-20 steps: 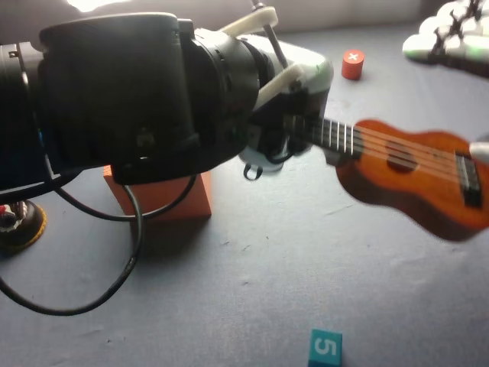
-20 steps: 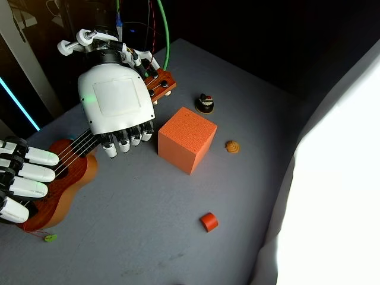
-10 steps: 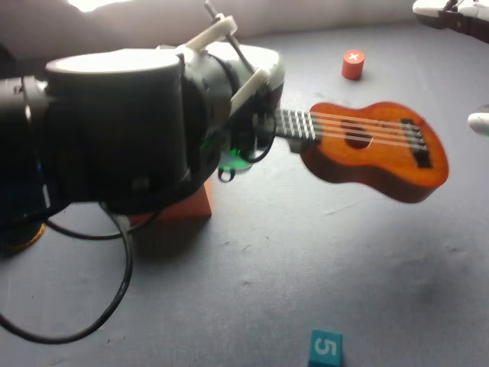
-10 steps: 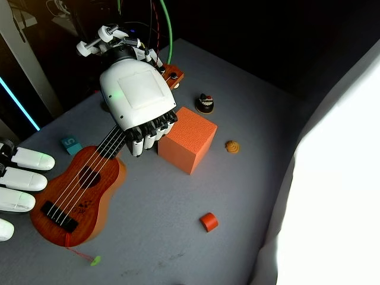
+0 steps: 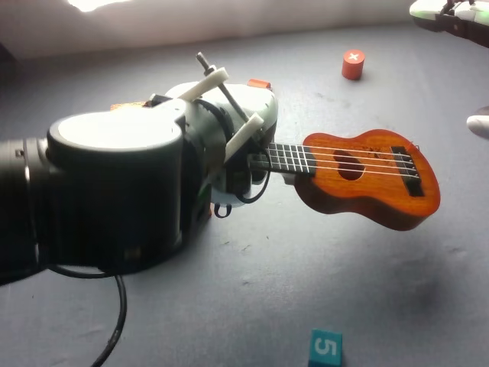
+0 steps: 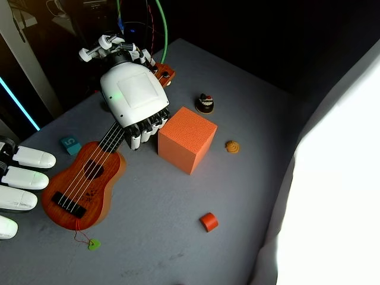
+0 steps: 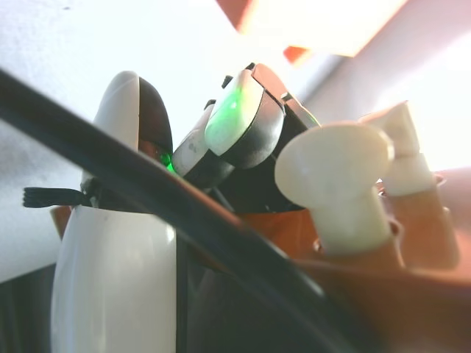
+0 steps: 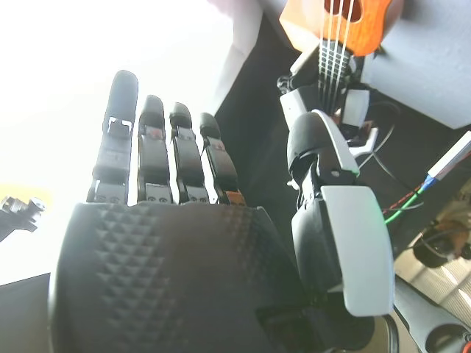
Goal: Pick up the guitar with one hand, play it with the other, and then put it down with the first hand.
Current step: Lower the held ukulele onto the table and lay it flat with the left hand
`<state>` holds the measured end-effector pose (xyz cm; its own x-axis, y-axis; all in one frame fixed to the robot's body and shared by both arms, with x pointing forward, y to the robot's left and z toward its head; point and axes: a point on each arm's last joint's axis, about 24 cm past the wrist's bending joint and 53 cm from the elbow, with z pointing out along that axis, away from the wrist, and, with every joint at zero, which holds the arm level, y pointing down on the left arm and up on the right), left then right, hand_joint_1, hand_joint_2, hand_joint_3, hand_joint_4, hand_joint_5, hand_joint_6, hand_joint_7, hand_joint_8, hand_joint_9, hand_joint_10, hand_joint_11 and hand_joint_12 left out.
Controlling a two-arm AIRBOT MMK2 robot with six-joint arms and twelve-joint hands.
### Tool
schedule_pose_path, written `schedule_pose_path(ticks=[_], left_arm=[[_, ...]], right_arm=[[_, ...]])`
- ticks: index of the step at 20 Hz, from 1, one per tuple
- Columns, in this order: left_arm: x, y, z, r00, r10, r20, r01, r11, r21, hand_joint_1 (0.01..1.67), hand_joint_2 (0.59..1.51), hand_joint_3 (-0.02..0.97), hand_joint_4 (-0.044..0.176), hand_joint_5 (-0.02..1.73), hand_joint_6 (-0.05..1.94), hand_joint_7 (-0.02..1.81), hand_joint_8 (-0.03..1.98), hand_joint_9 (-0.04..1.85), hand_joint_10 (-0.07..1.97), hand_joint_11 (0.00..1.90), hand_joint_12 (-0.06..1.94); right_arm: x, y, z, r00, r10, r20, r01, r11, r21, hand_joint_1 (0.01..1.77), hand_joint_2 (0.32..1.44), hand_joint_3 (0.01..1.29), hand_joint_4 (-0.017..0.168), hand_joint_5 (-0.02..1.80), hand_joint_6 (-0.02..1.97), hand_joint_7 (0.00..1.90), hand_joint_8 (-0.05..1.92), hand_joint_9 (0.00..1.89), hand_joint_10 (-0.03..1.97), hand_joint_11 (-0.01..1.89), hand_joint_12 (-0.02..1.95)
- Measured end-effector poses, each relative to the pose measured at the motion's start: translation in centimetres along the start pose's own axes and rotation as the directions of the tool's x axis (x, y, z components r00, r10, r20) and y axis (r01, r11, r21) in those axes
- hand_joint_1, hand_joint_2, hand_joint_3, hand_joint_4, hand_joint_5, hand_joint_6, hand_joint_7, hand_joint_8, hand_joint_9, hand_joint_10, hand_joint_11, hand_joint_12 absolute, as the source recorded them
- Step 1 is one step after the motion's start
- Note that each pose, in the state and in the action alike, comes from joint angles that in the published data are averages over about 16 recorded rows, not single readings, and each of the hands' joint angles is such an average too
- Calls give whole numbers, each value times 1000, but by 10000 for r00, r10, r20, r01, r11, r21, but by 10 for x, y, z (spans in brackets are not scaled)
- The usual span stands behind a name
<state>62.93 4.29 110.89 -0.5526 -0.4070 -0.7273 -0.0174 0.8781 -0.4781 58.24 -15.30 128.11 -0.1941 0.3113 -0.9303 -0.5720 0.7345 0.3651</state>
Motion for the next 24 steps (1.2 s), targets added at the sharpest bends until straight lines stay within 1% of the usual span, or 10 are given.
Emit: schedule_pose_path(ticks=[5,12,18,24], left_arm=[[10,9,3,9999,-98,84,99,9999,-109,1475,1080,-15,-3,1190,1876,1265,1980,1357,1906,1398,1901],[17,18,10,9996,38,293,-32,9998,-196,1476,1081,-15,-3,1196,1877,1265,1981,1366,1906,1411,1901],[12,17,16,9988,187,443,-182,9998,-112,1477,1081,-15,-3,1200,1877,1264,1981,1366,1906,1403,1901],[3,13,12,9988,260,424,-259,9997,-13,1480,1081,-15,-3,1205,1879,1263,1981,1364,1906,1392,1901]], right_arm=[[1,2,0,10000,-44,-27,44,10000,-49,406,1314,16,2,71,117,111,12,25,270,19,914],[2,5,0,9999,-102,-56,102,9999,-101,412,1314,17,2,83,117,121,12,19,312,19,902],[3,6,0,9999,-147,-85,146,9998,-125,418,1314,17,3,86,118,129,12,19,333,19,909],[4,7,0,9998,-187,-116,185,9997,-139,409,1315,17,3,86,118,135,12,18,329,19,885]])
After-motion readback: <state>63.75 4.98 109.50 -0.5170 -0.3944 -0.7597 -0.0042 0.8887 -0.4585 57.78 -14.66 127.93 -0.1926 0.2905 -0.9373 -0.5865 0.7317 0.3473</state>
